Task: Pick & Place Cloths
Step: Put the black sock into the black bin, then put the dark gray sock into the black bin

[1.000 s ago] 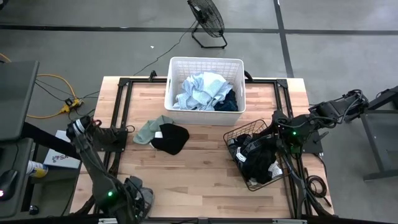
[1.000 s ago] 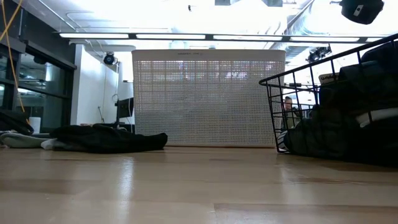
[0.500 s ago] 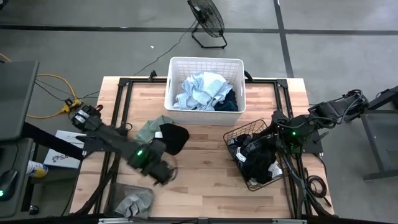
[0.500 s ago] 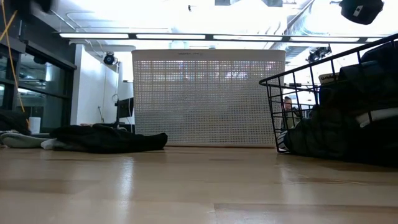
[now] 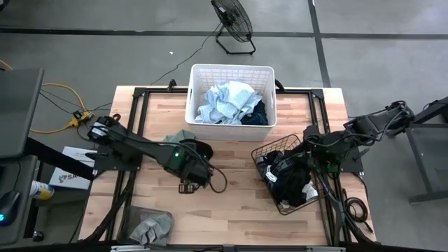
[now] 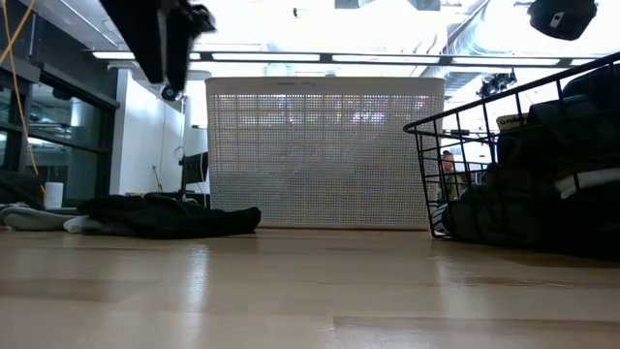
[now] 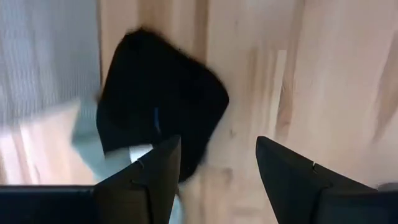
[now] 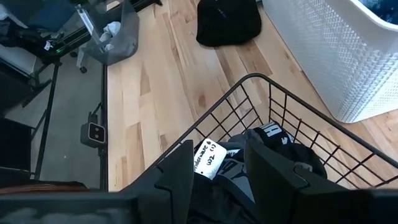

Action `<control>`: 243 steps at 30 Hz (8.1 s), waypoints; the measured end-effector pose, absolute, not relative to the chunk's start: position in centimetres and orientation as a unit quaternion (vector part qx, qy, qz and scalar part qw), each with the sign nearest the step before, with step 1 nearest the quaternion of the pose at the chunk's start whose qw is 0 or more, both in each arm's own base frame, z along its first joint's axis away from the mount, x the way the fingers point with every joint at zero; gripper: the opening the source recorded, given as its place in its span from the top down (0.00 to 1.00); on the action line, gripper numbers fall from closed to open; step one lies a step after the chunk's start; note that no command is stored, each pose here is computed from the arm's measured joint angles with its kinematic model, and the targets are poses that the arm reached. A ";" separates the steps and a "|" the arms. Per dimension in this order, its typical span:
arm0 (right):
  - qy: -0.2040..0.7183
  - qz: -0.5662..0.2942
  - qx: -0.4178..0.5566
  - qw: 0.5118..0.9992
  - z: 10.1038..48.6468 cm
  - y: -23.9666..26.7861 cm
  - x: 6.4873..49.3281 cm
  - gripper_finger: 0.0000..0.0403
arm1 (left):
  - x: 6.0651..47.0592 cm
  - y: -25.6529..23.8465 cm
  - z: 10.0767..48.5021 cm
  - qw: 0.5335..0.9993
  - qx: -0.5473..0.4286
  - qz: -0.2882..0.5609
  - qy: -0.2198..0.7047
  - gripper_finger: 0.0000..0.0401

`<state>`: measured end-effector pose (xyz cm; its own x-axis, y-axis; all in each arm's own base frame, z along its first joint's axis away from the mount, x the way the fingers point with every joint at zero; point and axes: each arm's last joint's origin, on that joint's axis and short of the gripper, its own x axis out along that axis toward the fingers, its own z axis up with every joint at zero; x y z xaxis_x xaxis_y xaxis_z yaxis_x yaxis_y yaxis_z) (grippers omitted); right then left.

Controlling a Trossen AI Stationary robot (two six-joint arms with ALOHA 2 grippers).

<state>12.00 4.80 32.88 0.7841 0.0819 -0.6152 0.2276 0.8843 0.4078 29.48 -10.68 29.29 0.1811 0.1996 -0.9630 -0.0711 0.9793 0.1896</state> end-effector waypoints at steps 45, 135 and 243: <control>0.325 -0.111 0.269 0.900 32.1 5.2 13.5 0.67 | 29.8 -6.3 15.7 0.715 0.232 -0.172 0.637 0.95; 0.342 -0.081 0.259 0.900 32.1 5.4 13.4 0.67 | 14.1 -21.1 48.6 0.678 -0.364 -0.101 0.630 1.00; 0.404 -0.110 0.339 0.843 30.3 6.9 16.0 0.67 | 15.4 -32.7 22.7 0.655 -0.353 0.309 0.592 0.50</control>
<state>15.99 6.87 30.26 0.6498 0.0873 -0.7551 0.4593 0.7464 0.4815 15.43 -32.65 22.73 0.1077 -0.0126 -0.9941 -0.8235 0.5591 -0.0963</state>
